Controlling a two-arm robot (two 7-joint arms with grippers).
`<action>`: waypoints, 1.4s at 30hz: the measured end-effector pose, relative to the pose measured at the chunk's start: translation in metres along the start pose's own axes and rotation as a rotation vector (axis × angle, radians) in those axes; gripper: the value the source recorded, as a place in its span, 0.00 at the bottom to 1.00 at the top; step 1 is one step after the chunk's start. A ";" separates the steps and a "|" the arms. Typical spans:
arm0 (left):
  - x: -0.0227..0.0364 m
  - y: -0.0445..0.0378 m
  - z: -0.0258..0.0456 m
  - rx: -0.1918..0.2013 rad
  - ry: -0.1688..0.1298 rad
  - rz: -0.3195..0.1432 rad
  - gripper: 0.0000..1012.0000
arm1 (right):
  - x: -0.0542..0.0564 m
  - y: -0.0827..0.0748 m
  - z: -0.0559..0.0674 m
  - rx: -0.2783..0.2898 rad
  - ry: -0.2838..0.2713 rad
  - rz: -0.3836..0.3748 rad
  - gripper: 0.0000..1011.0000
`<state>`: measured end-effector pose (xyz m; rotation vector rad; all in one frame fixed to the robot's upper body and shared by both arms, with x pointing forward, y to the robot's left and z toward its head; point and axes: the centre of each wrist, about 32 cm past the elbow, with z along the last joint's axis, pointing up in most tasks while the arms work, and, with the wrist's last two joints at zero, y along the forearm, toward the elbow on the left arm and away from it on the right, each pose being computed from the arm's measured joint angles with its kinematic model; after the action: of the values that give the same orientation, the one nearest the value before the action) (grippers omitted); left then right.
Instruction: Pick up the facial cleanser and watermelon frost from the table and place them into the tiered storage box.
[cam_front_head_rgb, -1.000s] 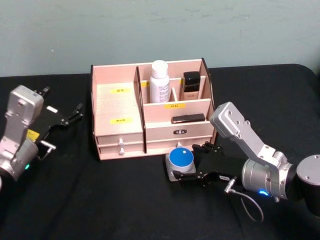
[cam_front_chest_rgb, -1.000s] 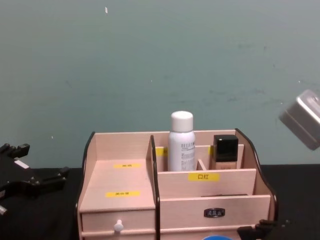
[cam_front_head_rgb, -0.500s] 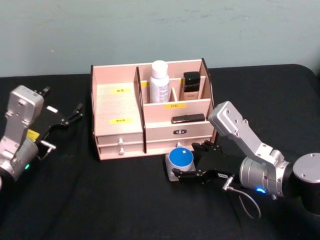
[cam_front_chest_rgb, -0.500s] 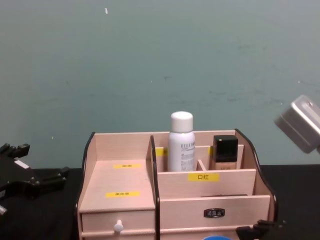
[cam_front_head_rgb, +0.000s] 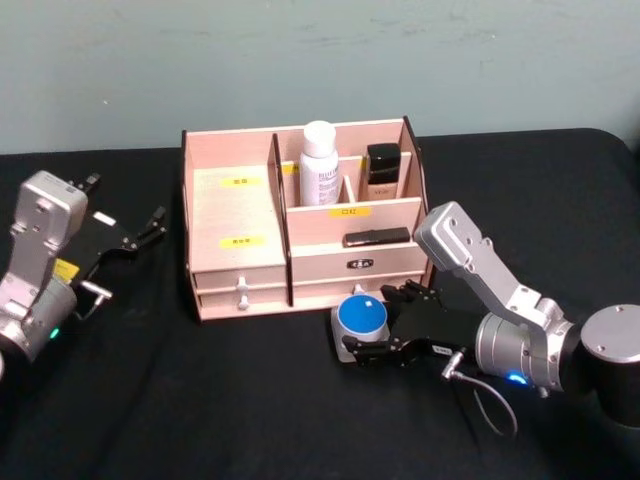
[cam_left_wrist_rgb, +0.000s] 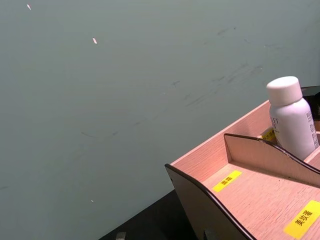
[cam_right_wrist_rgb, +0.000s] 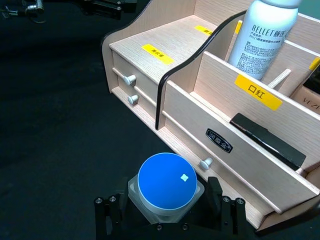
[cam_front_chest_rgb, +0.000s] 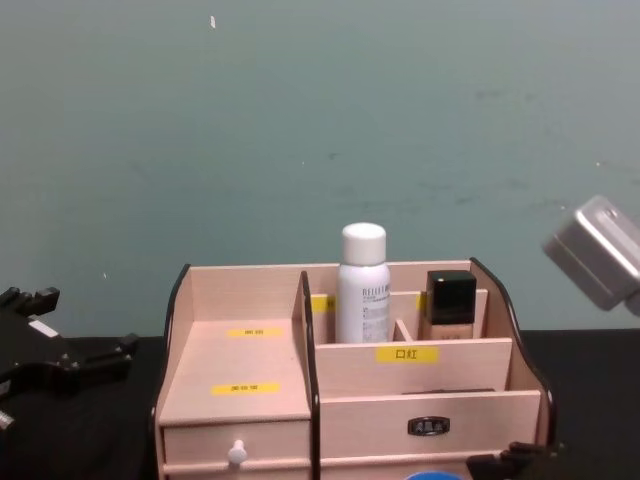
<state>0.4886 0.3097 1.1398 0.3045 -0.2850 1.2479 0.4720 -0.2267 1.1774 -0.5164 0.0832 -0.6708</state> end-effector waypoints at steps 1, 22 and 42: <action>0.0000 0.0000 0.0000 0.000 0.000 0.000 1.00 | 0.000 0.000 0.000 0.000 0.001 0.001 0.99; 0.0000 0.0000 0.0000 0.000 0.000 0.000 1.00 | 0.001 0.005 -0.003 -0.005 0.001 0.006 0.98; 0.0000 0.0000 0.0000 0.000 0.000 0.000 1.00 | 0.001 0.004 -0.003 -0.006 0.003 0.005 0.71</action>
<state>0.4886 0.3097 1.1398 0.3045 -0.2850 1.2480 0.4743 -0.2260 1.1729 -0.5210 0.0894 -0.6663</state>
